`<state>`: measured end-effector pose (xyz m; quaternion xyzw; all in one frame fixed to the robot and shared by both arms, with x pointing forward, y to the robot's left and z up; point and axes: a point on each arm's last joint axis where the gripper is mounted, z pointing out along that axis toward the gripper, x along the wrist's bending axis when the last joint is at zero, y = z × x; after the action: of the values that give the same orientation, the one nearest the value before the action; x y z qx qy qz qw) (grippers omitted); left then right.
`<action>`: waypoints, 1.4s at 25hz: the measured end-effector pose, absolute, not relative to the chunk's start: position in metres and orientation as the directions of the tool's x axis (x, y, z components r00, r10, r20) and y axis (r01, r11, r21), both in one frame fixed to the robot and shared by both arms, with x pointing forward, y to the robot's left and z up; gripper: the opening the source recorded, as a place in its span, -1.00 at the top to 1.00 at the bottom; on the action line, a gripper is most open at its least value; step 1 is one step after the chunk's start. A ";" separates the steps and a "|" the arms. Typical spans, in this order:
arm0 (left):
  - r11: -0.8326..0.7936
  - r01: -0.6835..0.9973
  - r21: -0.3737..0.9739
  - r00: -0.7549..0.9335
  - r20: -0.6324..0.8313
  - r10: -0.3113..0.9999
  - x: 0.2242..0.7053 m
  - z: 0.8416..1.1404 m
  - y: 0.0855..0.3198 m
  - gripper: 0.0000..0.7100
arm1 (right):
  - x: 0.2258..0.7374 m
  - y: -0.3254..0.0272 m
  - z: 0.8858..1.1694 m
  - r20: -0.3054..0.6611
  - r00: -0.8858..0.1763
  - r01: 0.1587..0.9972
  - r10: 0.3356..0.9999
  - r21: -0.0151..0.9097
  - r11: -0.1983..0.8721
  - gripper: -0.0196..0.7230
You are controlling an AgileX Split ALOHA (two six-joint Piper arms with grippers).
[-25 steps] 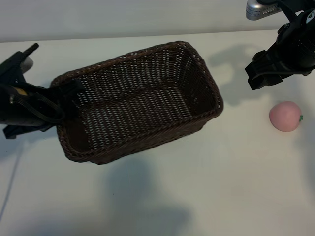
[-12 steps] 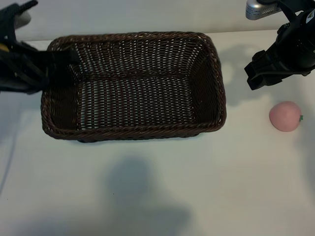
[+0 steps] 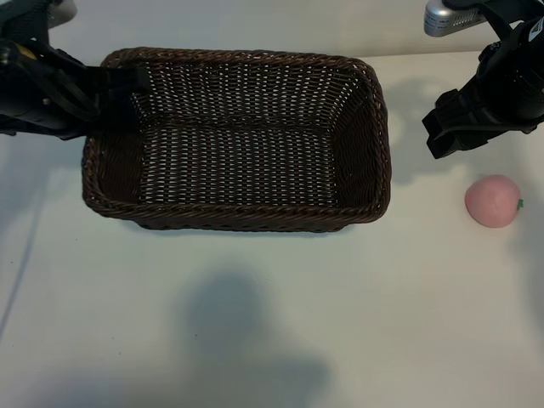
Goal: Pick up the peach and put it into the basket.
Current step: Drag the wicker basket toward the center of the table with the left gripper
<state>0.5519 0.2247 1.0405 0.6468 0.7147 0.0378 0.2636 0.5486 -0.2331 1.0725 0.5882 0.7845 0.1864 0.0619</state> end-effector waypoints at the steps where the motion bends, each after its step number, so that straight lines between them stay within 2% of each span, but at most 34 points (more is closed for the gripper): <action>1: 0.165 0.907 0.388 -0.030 -0.330 0.943 0.555 1.036 0.224 0.55 | 0.549 -0.233 1.073 0.123 -0.300 0.900 0.946 0.365 0.238 -0.66; 13: 0.212 0.922 0.324 -0.047 -0.449 0.892 0.589 0.991 0.207 0.55 | 0.549 -0.233 1.073 0.123 -0.299 0.897 0.946 0.373 0.236 -0.66; 19: 0.191 0.929 0.317 -0.037 -0.435 0.900 0.597 0.980 0.206 0.55 | 0.549 -0.233 1.073 0.123 -0.299 0.897 0.946 0.375 0.235 -0.66; 27: 0.164 0.951 0.264 -0.046 -0.403 0.914 0.604 0.945 0.205 0.55 | 0.550 -0.233 1.073 0.122 -0.299 0.896 0.946 0.376 0.235 -0.66; 35: 0.165 0.946 0.281 -0.044 -0.392 0.919 0.609 0.937 0.203 0.55 | 0.550 -0.233 1.073 0.122 -0.299 0.896 0.946 0.376 0.235 -0.66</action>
<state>0.6087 0.2027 0.9365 0.6457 0.7219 -0.0270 0.2476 0.5496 -0.2329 1.0729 0.5883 0.7830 0.1911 0.0656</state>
